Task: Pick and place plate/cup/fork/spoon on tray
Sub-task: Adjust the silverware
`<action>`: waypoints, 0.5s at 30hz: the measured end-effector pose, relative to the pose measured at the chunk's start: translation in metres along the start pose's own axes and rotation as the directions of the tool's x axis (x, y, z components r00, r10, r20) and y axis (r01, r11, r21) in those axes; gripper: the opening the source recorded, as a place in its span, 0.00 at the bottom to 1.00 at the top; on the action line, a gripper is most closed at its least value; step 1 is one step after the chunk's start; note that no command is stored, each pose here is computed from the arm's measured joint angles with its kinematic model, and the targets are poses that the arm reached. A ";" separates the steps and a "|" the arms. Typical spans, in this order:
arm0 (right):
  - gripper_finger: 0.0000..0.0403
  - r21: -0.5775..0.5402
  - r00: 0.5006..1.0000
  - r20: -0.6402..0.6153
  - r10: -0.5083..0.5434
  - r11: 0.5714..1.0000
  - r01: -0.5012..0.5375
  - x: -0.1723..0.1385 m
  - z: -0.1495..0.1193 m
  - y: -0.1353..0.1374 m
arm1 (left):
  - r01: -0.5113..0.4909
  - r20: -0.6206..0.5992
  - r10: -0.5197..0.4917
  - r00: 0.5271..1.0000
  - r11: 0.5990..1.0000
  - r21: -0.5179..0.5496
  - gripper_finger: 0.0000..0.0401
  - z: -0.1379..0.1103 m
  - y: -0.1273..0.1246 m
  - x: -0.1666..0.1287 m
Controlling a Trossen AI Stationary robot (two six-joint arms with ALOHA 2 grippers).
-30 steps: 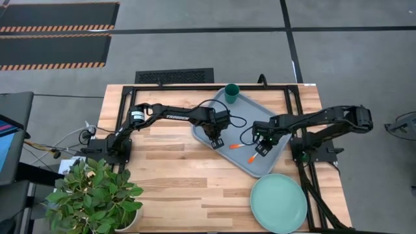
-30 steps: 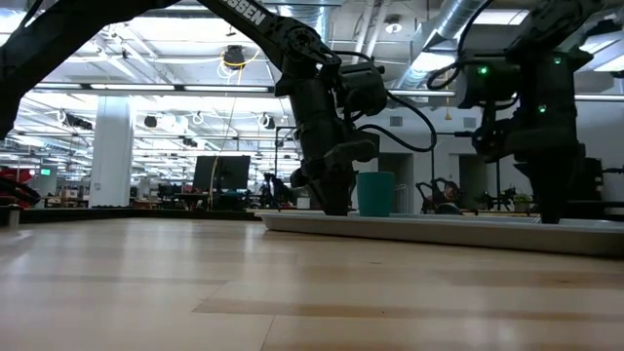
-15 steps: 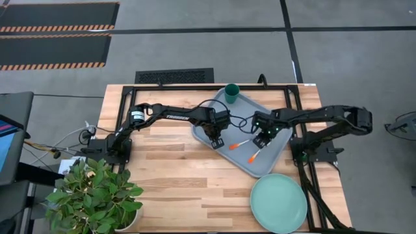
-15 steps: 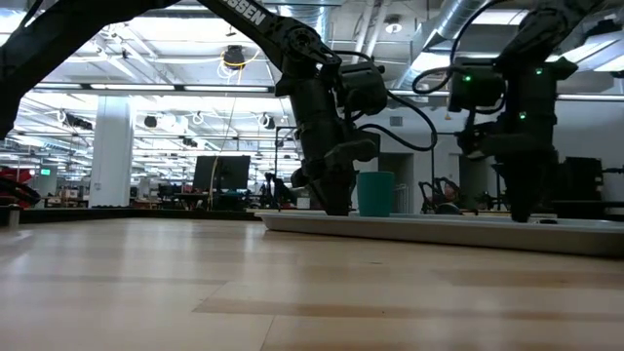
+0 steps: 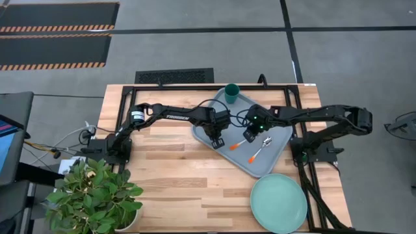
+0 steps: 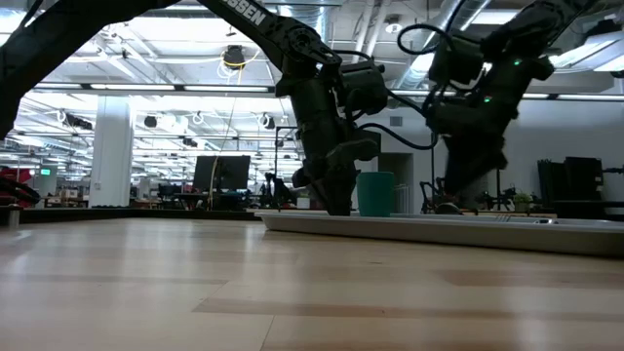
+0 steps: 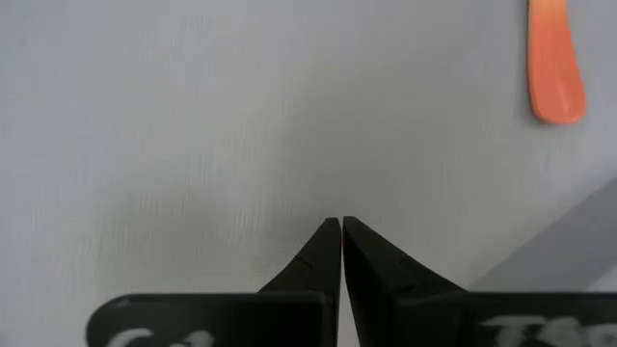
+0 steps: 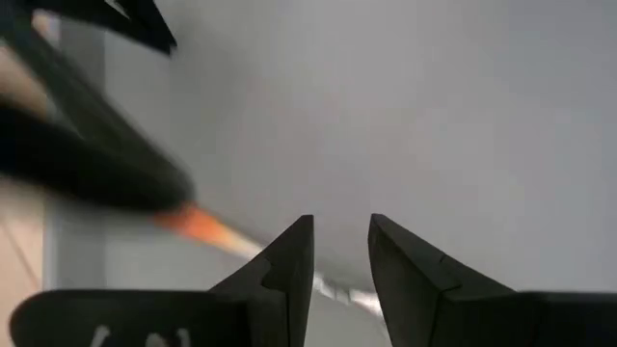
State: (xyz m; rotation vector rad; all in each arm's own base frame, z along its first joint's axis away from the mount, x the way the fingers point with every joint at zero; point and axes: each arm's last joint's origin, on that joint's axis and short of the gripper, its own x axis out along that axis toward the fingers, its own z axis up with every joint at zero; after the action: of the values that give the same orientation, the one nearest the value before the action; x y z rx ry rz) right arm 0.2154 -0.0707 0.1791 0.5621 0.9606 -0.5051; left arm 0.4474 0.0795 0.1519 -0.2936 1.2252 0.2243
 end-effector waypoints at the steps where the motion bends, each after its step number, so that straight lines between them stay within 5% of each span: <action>1: 0.31 -0.007 1.000 0.017 0.002 1.000 -0.002 0.003 0.002 0.002 | 0.000 -0.003 0.000 1.000 1.000 0.002 0.00 0.000 0.000 0.000; 15: 0.31 -0.099 0.997 -0.071 0.000 0.995 -0.007 0.052 -0.008 0.018 | -0.013 -0.094 0.018 0.995 0.999 0.048 0.00 -0.008 0.007 -0.001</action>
State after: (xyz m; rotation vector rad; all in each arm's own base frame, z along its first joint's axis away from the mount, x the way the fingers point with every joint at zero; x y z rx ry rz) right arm 0.2474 -0.0599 0.1346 0.4950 1.0464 -0.4343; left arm 0.4377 0.0832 0.1495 -0.2560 1.3247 0.1963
